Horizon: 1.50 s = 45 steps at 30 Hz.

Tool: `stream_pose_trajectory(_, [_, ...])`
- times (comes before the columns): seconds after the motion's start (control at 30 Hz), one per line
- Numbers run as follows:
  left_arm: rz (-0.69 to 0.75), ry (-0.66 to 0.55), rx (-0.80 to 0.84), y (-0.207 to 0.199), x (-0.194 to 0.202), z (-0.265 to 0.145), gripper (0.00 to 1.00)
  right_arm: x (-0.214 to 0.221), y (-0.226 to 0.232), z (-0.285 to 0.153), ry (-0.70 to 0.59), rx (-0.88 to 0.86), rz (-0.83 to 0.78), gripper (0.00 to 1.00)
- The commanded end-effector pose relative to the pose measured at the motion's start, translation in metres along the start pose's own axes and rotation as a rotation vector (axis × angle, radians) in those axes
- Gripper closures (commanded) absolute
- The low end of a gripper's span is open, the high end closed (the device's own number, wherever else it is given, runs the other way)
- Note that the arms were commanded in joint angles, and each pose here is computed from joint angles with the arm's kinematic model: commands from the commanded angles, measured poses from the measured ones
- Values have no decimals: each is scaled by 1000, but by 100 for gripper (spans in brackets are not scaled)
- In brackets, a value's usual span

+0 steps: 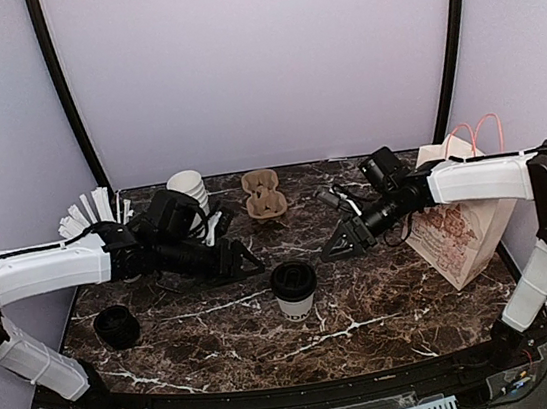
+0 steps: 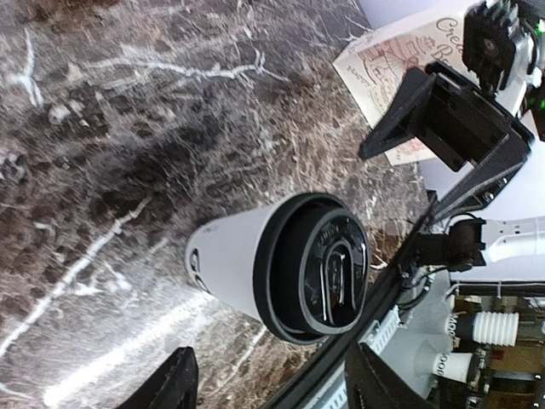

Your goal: Pack the takeout coffee

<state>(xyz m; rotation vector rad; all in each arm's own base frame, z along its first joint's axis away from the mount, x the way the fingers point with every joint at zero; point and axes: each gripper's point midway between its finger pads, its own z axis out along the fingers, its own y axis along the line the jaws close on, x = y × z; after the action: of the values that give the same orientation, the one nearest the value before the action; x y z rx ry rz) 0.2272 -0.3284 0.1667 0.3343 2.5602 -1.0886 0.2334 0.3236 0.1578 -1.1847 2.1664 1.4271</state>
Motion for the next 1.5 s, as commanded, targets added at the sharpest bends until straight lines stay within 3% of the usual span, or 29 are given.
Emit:
stream_pose_trajectory(0.0, [-88,3,161,-22,2,4,42,1,4,11,3,-67,45,40])
stream_pose_trajectory(0.1, [-104,21,156,-17,5,12,45,2,3,15,16,-78,55,46])
stream_pose_trajectory(0.53, [-107,43,167,-14,3,24,57,6,-6,27,47,-120,108,48])
stream_pose_trajectory(0.77, [-117,55,87,5,6,26,63,8,-6,30,56,-158,137,49])
stream_pose_trajectory(1.47, [-123,128,103,10,15,48,65,16,-19,42,94,-161,188,50])
